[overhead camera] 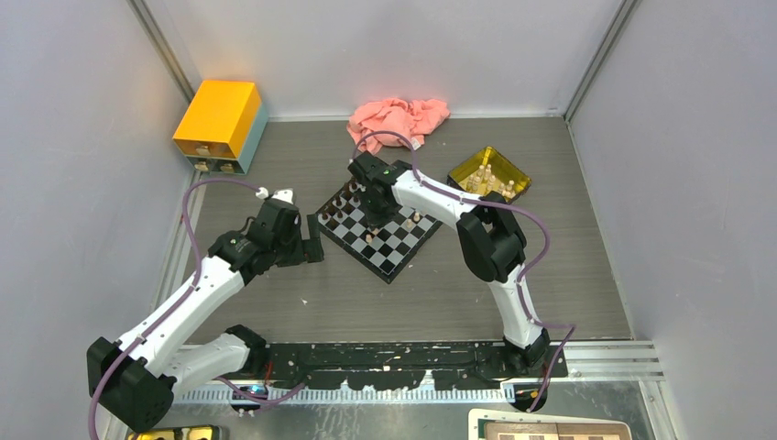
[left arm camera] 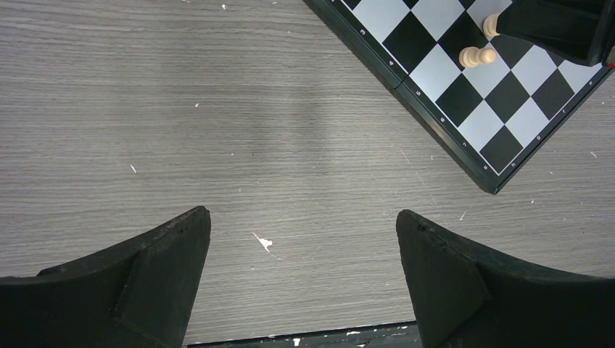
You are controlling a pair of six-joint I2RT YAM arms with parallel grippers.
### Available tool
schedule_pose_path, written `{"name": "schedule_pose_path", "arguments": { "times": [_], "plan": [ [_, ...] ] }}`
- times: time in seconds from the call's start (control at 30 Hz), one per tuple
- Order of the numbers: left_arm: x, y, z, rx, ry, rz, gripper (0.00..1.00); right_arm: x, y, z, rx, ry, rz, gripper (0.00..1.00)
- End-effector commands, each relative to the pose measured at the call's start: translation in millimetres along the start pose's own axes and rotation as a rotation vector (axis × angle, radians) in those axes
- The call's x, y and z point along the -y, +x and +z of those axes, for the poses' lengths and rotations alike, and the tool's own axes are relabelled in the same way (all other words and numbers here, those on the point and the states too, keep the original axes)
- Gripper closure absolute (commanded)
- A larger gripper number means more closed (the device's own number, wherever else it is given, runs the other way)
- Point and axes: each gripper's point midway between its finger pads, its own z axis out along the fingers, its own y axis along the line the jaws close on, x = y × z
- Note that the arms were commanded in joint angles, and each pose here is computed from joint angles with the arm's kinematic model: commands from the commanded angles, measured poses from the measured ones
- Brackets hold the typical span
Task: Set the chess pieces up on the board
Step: Move the chess piece to the chessboard.
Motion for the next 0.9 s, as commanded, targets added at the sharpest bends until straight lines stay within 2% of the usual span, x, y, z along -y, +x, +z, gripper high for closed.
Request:
{"name": "schedule_pose_path", "arguments": {
  "times": [0.0,0.5,0.87],
  "plan": [
    [3.8,-9.2,-2.0,0.035,0.020,-0.005,0.00,-8.3,-19.1,-14.9,0.065,-0.020,-0.007,0.85],
    [8.1,-11.5,-1.7,0.036,0.037,-0.003,0.00,14.1,-14.9,-45.8,0.125,0.064,-0.001,0.85],
    [9.7,-9.9,-1.0,0.029,0.045,-0.004,0.00,35.3,-0.6,-49.5,0.116,0.123,0.048,0.85]
  ]
}}
